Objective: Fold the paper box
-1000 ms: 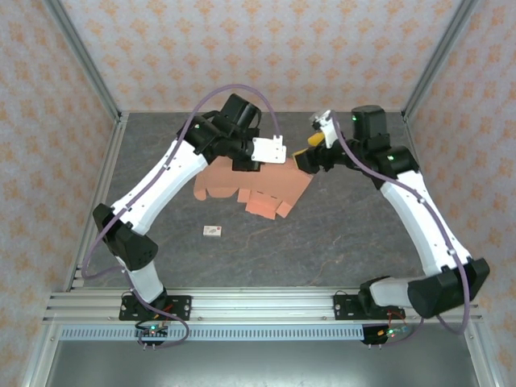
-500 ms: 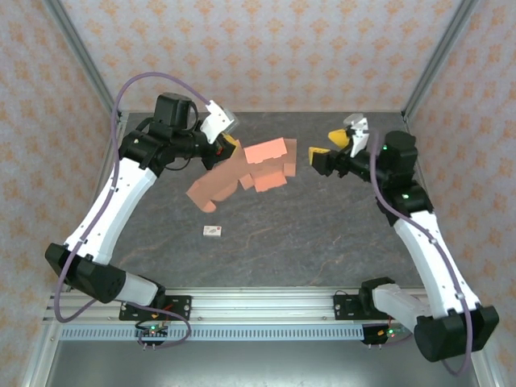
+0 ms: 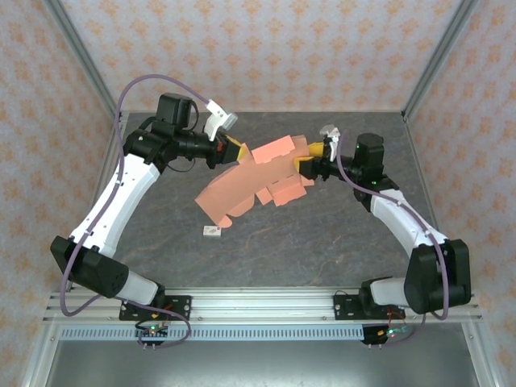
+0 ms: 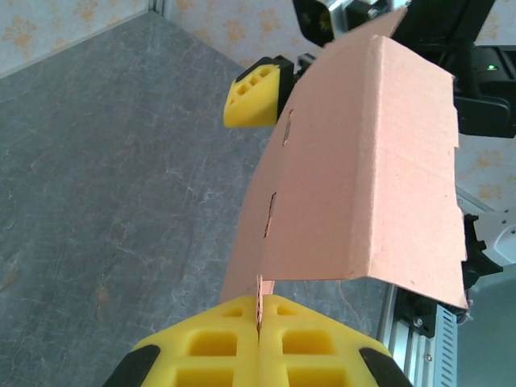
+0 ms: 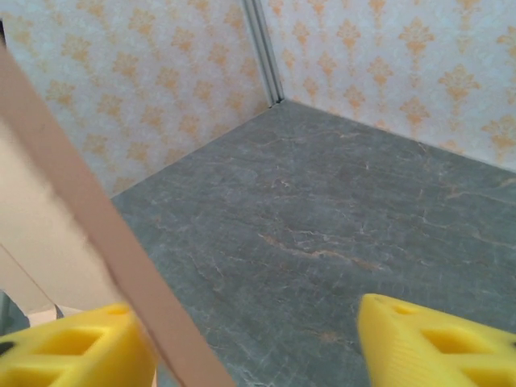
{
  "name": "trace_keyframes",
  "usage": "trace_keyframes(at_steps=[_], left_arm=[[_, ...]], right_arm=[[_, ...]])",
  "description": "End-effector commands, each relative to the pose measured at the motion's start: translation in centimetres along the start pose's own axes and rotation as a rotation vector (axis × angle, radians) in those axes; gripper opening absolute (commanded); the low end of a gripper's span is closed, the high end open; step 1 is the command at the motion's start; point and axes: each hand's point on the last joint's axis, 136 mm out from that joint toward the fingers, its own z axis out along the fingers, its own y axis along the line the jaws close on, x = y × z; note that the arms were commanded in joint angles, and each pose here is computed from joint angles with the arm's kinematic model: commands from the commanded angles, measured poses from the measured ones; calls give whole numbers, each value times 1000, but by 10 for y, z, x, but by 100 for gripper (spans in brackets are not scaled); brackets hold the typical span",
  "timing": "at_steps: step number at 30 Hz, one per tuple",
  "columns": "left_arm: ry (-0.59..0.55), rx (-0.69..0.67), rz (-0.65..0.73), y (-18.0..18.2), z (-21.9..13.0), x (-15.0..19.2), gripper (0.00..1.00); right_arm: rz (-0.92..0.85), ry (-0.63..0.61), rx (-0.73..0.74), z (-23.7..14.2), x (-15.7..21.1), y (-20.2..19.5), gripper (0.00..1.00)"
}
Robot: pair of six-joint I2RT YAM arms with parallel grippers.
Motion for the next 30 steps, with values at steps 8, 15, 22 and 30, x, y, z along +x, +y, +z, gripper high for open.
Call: trace_keyframes(at_steps=[8, 15, 22, 30], left_arm=[[-30, -45, -86, 21, 2, -5, 0], [-41, -82, -146, 36, 7, -2, 0], [-16, -158, -254, 65, 24, 23, 0], [13, -197, -479, 110, 67, 80, 9]], right_arm=[[-102, -79, -64, -9, -20, 20, 33], [-91, -87, -17, -12, -24, 17, 7], [22, 52, 47, -12, -5, 9, 0], [174, 315, 104, -6, 62, 2, 0]])
